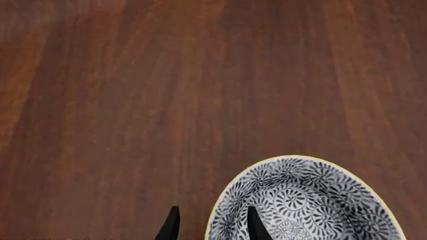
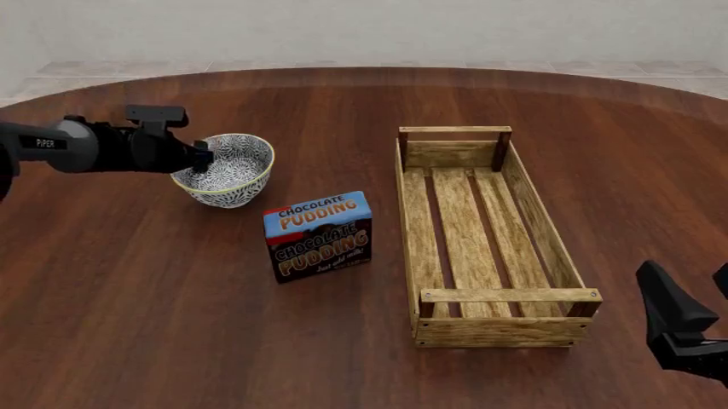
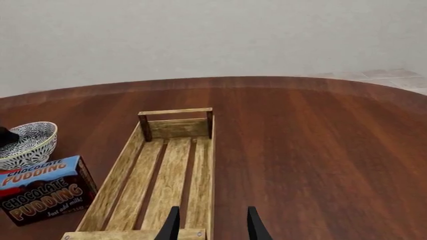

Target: Pick up the bowl on the left and put it in the tray.

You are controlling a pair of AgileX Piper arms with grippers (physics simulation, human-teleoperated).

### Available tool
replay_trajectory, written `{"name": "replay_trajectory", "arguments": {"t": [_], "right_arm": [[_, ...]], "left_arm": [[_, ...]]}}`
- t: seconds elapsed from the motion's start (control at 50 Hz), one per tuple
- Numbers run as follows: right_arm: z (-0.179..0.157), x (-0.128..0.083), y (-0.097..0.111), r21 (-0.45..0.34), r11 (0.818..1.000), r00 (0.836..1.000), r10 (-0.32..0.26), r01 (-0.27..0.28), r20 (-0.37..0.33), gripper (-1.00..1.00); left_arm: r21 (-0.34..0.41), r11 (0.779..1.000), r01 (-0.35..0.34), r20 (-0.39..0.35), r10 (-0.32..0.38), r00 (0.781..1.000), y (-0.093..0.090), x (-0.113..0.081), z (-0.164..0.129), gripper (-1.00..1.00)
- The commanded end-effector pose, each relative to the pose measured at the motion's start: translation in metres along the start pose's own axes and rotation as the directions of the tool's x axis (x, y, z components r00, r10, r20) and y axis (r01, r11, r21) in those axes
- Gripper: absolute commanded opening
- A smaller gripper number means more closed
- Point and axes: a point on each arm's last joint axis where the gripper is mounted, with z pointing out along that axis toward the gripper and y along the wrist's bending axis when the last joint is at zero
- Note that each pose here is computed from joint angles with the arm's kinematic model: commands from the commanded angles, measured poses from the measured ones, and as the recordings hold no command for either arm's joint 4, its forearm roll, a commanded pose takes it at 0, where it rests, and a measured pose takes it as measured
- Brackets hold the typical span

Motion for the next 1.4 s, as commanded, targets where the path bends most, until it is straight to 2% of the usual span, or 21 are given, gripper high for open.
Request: {"name": "replay_trajectory", "arguments": {"t": [0.02,0.2,0.24,0.26,0.38,0.4,0.42,0.44,0.48,0.76,1.4], "right_arm": [[-0.002,0.000,0.000,-0.002,1.000,1.000,0.002,-0.002,0.002,1.00],[-0.004,0.001,0.000,-0.001,1.000,1.000,0.004,-0.004,0.003,1.00],[-0.005,0.001,0.000,-0.002,1.000,1.000,0.005,-0.005,0.004,1.00],[-0.005,0.001,0.000,-0.002,1.000,1.000,0.006,-0.006,0.004,1.00],[-0.005,0.001,0.000,-0.003,1.000,1.000,0.005,-0.005,0.006,1.00],[-0.005,0.001,0.000,-0.003,1.000,1.000,0.007,-0.006,0.007,1.00],[-0.005,0.001,0.000,-0.003,1.000,1.000,0.007,-0.007,0.007,1.00],[-0.005,0.001,0.000,-0.002,1.000,1.000,0.006,-0.006,0.007,1.00],[-0.006,0.001,0.000,-0.003,1.000,1.000,0.006,-0.006,0.007,1.00],[-0.008,0.001,0.000,-0.006,1.000,1.000,0.006,-0.006,0.015,1.00],[-0.004,-0.001,0.001,-0.016,1.000,1.000,-0.004,0.004,0.016,1.00]], "left_arm": [[-0.002,1.000,-0.003,-0.013,0.003,1.000,0.001,0.008,0.004,1.00],[0.008,1.000,-0.003,-0.049,0.003,0.999,-0.004,0.017,0.015,1.00],[0.019,1.000,0.006,-0.063,-0.004,0.998,-0.011,0.019,0.018,1.00],[0.013,1.000,-0.005,-0.061,0.006,0.998,-0.007,0.020,0.018,1.00],[0.025,1.000,0.001,-0.062,0.001,0.998,-0.015,0.024,0.018,1.00],[0.037,0.999,0.008,-0.066,-0.005,0.998,-0.023,0.025,0.018,-1.00],[0.034,0.999,0.003,-0.062,-0.001,0.998,-0.021,0.024,0.017,-1.00],[0.055,0.998,0.025,-0.056,-0.022,0.998,-0.035,0.022,0.013,-1.00],[0.047,0.999,0.014,-0.065,-0.011,0.998,-0.029,0.023,0.014,-1.00],[0.052,0.999,0.000,-0.056,0.003,0.998,-0.032,0.019,0.008,-1.00],[0.077,0.997,-0.025,0.069,0.020,0.997,-0.043,-0.010,-0.066,-1.00]]}}
